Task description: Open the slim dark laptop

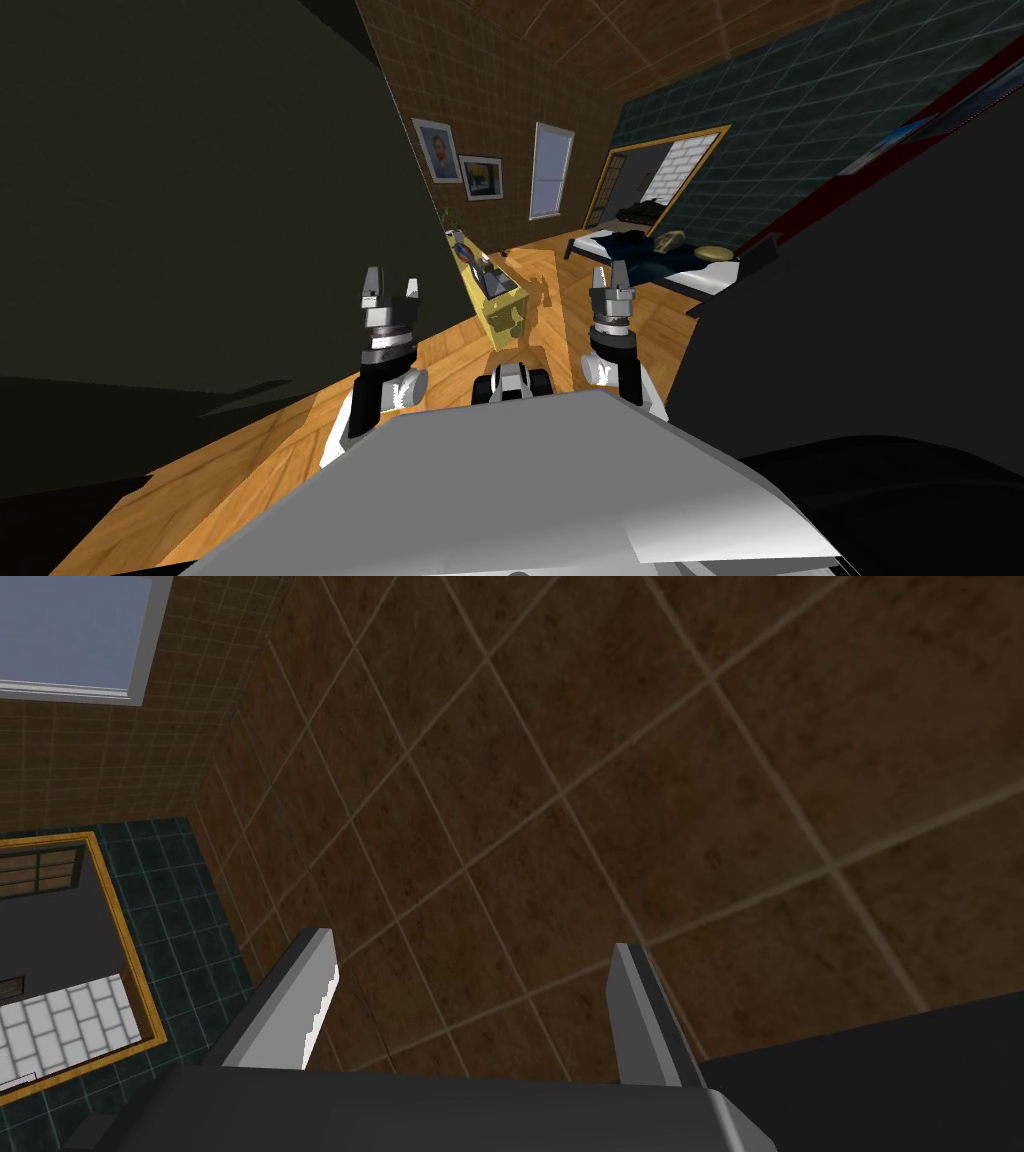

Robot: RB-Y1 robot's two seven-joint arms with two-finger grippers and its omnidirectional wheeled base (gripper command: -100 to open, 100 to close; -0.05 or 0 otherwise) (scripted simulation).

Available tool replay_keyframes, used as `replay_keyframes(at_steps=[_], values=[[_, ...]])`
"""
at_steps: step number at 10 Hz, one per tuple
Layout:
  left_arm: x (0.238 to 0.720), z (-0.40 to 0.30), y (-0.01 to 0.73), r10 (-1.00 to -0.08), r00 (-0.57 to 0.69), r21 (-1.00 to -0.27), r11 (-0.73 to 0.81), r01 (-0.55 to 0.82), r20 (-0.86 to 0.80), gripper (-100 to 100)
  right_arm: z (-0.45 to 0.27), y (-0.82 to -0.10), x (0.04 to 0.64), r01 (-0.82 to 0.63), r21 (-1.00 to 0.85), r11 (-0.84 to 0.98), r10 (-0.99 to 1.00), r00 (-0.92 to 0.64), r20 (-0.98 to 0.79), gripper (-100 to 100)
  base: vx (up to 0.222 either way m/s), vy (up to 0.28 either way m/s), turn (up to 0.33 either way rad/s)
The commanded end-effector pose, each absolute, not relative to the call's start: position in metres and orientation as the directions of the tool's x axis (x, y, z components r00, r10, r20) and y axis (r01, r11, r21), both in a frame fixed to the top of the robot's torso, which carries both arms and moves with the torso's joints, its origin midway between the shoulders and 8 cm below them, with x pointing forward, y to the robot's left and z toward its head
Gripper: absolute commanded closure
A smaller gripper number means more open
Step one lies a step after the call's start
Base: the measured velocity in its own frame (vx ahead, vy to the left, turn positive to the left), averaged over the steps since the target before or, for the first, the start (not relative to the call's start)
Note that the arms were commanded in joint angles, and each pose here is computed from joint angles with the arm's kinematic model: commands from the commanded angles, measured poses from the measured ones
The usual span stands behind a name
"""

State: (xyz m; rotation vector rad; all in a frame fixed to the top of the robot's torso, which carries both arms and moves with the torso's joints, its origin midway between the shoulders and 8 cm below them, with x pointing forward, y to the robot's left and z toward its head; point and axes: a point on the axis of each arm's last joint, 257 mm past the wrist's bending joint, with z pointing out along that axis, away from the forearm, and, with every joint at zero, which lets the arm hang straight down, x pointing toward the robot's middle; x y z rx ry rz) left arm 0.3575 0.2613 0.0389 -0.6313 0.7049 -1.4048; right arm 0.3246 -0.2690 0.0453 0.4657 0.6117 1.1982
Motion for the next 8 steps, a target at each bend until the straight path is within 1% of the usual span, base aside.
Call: replay_keyframes(at_steps=[1,4,5,8], values=[[0.369,0.021,0.267,-0.993,0.053,-0.797,0.120,0.591,-0.110,-100,0.045,-0.269,0.325,-0.713,0.632,0.304,0.952,0.238,-0.190,0,0.101,-0.096,-0.006],[0.382,0.000,0.274,-0.985,0.073,-0.833,0.173,0.525,-0.158,-100,0.045,-0.269,0.325,-0.713,0.632,0.304,0.952,0.238,-0.190,0,0.077,-0.077,-0.007],[0.389,-0.014,0.279,-0.978,0.084,-0.852,0.206,0.481,-0.189,-100,0.045,-0.269,0.325,-0.713,0.632,0.304,0.952,0.238,-0.190,0,0.085,-0.104,-0.016],[0.402,-0.044,0.293,-0.960,0.104,-0.881,0.280,0.381,-0.260,-100,0.045,-0.269,0.325,-0.713,0.632,0.304,0.952,0.238,-0.190,0,0.126,-0.116,-0.009]])
